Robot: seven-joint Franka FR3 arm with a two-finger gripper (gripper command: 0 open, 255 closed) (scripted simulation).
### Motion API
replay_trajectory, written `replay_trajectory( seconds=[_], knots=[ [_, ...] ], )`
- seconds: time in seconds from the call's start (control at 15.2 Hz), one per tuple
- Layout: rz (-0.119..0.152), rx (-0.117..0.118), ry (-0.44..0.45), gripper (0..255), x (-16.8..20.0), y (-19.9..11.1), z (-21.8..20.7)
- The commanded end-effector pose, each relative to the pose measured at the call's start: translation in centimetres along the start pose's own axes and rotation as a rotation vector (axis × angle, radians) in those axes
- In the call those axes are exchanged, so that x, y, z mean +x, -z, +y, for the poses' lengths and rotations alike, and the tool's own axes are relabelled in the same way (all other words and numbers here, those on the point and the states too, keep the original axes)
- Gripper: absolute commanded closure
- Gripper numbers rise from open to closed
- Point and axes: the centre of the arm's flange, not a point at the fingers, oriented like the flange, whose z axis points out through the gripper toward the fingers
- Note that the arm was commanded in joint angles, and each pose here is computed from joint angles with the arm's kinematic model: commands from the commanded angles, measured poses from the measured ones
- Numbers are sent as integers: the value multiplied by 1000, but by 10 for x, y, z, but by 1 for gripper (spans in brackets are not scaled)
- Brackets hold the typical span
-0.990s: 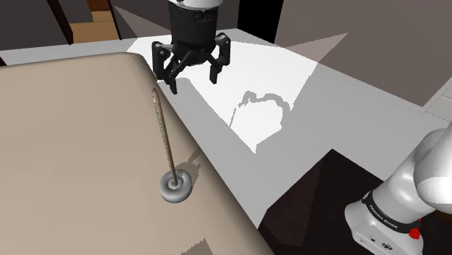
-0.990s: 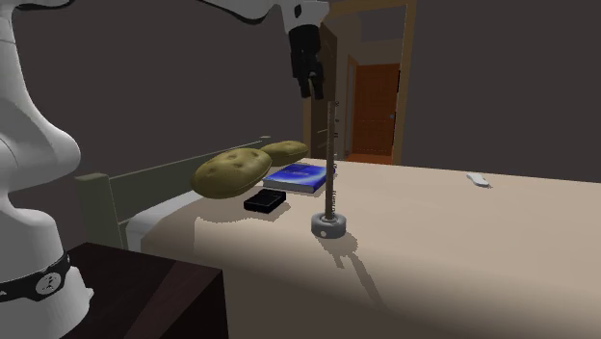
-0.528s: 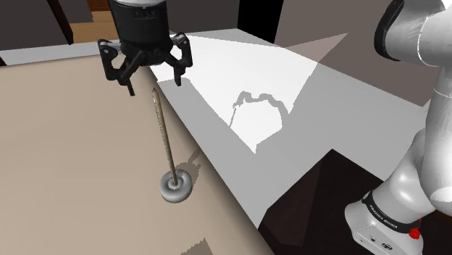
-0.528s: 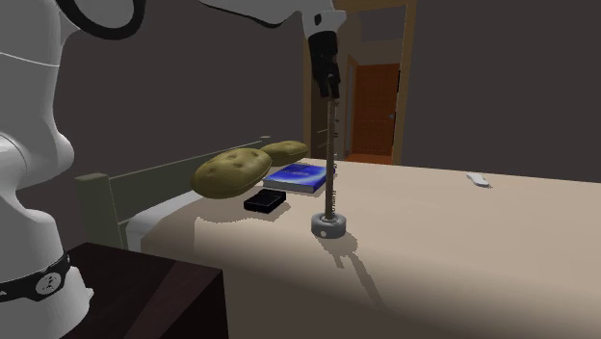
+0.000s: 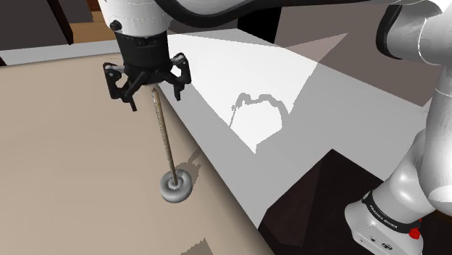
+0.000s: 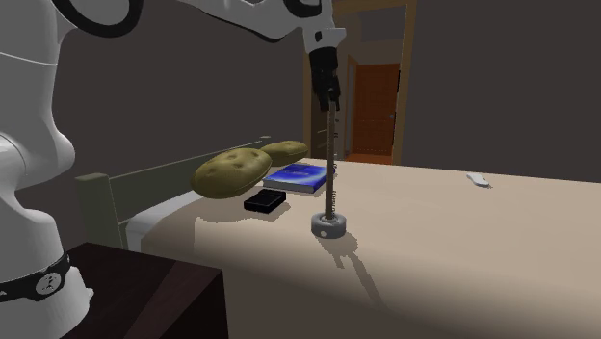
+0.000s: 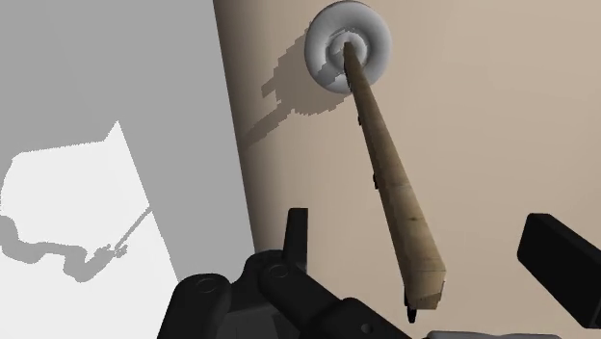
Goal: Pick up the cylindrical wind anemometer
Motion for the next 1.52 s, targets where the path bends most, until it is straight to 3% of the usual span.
replay_trajectory(
  seconds=[0.0,0.59,1.45],
  knots=[
    [0,0,0,255,0,-2,1],
    [0,0,0,255,0,-2,0],
    [0,0,0,255,14,65,1]
  ],
)
